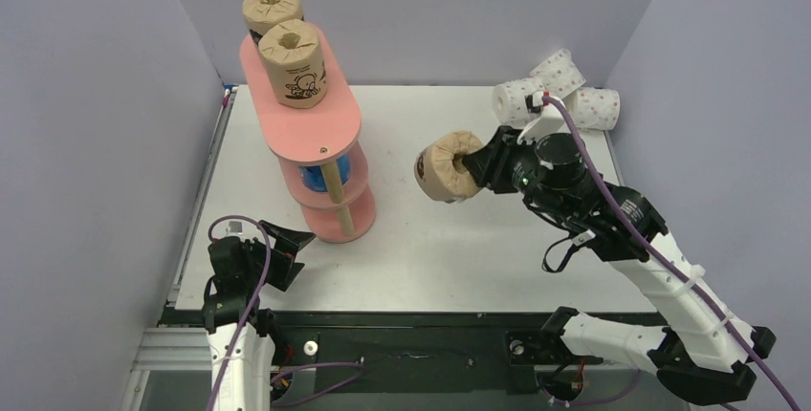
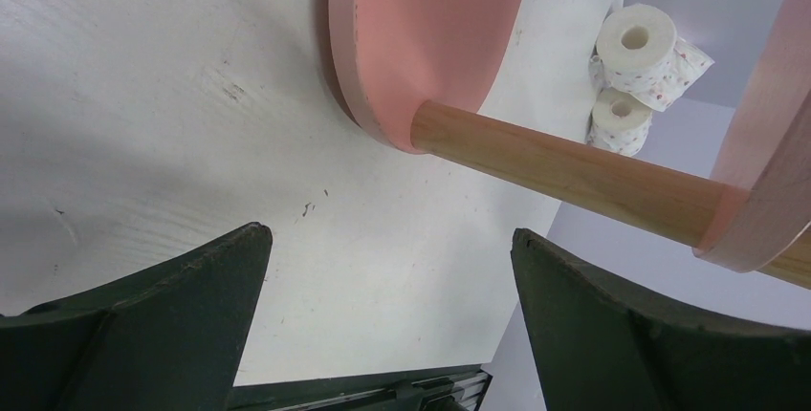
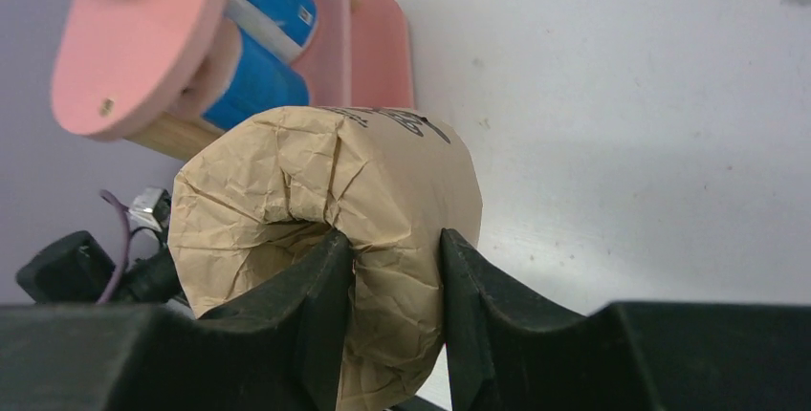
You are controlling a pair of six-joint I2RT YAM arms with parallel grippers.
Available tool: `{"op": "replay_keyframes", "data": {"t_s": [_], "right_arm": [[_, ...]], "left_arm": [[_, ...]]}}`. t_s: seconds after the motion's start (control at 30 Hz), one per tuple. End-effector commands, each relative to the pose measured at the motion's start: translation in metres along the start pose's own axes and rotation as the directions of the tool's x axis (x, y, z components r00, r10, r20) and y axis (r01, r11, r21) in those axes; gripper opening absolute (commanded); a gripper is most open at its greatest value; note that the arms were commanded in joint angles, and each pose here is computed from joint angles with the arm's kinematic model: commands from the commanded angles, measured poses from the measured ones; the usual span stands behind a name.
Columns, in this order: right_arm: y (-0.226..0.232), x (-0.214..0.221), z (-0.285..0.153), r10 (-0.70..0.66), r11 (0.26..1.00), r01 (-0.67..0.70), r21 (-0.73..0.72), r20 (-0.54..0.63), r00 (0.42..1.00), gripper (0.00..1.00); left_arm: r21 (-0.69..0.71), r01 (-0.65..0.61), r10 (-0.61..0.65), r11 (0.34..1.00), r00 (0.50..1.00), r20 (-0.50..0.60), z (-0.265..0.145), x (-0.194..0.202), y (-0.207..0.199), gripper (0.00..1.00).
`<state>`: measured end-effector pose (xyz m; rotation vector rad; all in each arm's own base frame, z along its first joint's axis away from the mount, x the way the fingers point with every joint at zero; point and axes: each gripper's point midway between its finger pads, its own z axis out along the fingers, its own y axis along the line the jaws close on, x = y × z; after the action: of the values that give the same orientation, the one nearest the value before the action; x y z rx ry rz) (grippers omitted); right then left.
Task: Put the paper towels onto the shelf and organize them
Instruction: Pick up the paper towel from the center of the board, then place the paper towel on the shelf.
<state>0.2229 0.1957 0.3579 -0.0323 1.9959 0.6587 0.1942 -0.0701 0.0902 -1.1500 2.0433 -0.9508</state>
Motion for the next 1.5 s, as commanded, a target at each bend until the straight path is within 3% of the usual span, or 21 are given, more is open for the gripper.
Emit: {"op": "replay_keyframes", "data": {"t_s": [0.0, 0.17, 0.63, 1.47], "right_arm": [[0.036, -0.046, 0.003, -0.033, 0.997, 0.037, -0.067, 0.065, 0.997, 0.32], [0.089, -0.085, 0.002, -0.027, 0.982, 0.049, -0.183, 0.124, 0.992, 0.32], [0.180, -0.107, 0.035, -0.040, 0.941, 0.081, -0.329, 0.129, 0.991, 0.32], [0.222, -0.113, 0.077, 0.062, 0.913, -0.005, -0.408, 0.125, 0.990, 0.32]], "left_arm": [[0.037, -0.047, 0.046, 0.998, 0.999, 0.028, -0.008, -0.008, -0.019, 0.97], [0.029, -0.053, 0.052, 0.998, 0.998, 0.028, -0.009, -0.009, -0.020, 0.97], [0.022, -0.055, 0.054, 0.998, 0.998, 0.021, -0.007, -0.007, -0.016, 0.97], [0.015, -0.055, 0.055, 0.998, 0.998, 0.013, -0.007, -0.004, -0.011, 0.97]]}}
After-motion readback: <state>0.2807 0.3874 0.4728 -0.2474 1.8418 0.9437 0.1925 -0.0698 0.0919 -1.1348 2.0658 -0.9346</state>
